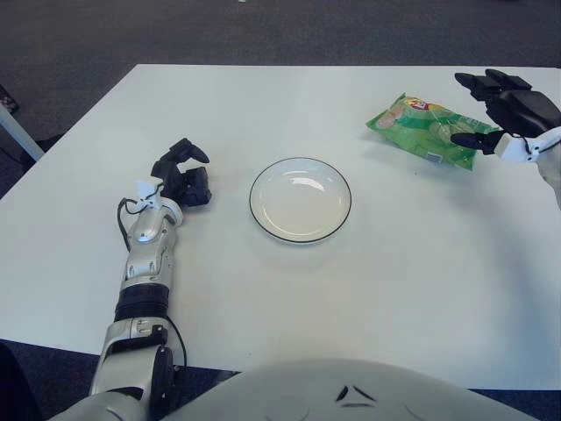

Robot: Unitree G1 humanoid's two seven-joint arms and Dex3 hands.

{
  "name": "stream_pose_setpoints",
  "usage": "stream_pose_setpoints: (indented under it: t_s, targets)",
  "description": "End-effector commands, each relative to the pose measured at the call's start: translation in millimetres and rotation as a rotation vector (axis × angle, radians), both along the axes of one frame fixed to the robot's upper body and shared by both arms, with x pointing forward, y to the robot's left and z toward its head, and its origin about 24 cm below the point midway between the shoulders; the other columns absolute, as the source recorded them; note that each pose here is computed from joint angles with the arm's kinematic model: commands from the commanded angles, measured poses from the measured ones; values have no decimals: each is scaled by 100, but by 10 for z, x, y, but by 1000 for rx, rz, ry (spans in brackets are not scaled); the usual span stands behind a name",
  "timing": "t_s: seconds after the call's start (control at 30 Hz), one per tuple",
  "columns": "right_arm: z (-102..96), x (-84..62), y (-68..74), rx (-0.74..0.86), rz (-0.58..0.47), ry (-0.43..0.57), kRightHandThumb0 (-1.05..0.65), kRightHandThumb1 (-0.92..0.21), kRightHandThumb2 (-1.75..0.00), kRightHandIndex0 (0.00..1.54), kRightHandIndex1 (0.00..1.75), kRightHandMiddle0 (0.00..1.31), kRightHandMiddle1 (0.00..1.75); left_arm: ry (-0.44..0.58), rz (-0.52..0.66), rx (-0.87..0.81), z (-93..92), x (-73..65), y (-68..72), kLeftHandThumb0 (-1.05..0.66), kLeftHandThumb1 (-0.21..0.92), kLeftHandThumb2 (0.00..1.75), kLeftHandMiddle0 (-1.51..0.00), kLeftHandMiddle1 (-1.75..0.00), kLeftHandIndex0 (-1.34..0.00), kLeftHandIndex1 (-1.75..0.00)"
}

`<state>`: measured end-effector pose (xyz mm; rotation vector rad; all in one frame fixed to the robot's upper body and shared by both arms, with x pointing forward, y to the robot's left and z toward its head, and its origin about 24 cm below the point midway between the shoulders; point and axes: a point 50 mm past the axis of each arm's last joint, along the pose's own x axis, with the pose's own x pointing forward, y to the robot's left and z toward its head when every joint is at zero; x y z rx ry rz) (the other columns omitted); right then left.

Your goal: Put the snack into the plate.

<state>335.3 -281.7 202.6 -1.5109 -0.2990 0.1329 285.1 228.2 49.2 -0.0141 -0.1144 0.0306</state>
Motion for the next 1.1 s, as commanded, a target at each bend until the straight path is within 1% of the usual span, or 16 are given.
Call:
stream_pose_setpoints:
  t_s: [0.0,0.07,0.27,0.33,0.4,0.5,0.63,0.8,1.07]
  targets:
    - [107,127,14,-17,-5,-13,-104,-92,-66,0,0,0,18,160,25,-62,-471,-285,-63,-52,22,143,-130,-175,-69,-175]
    - [112,160,21,-17,-2,-15,-103,-92,-66,1,0,0,19,160,25,-62,-472,-289,-64,-52,22,143,-130,-175,-69,-175]
    - [160,242,75,-15,3,-66,-100,-92,-63,0,0,0,23,157,27,-66,-472,-294,-60,-52,22,143,-130,-175,-69,-175]
    - [159,311,103,-9,-11,-74,-100,-92,-61,0,0,0,22,155,29,-68,-472,-295,-61,-52,22,144,-130,-175,-69,-175]
    - [121,429,144,0,-50,-70,-100,-92,-59,0,0,0,21,154,31,-70,-473,-295,-62,-52,22,144,-130,-175,-70,-175]
    - [93,503,173,0,-73,-68,-102,-92,-59,0,0,0,19,153,32,-72,-473,-294,-62,-52,22,144,-130,-175,-70,-175]
    - [46,551,210,1,-78,-55,-104,-92,-61,0,0,0,20,152,28,-71,-473,-298,-69,-52,22,144,-130,-175,-70,-175]
    - [-102,604,299,41,-79,3,-105,-92,-63,0,0,0,25,152,23,-72,-467,-308,-81,-52,21,144,-130,-175,-70,-175]
    - [-293,618,374,93,-82,70,-104,-92,-67,1,0,0,33,150,29,-71,-456,-338,-97,-52,21,144,-130,-175,-70,-175]
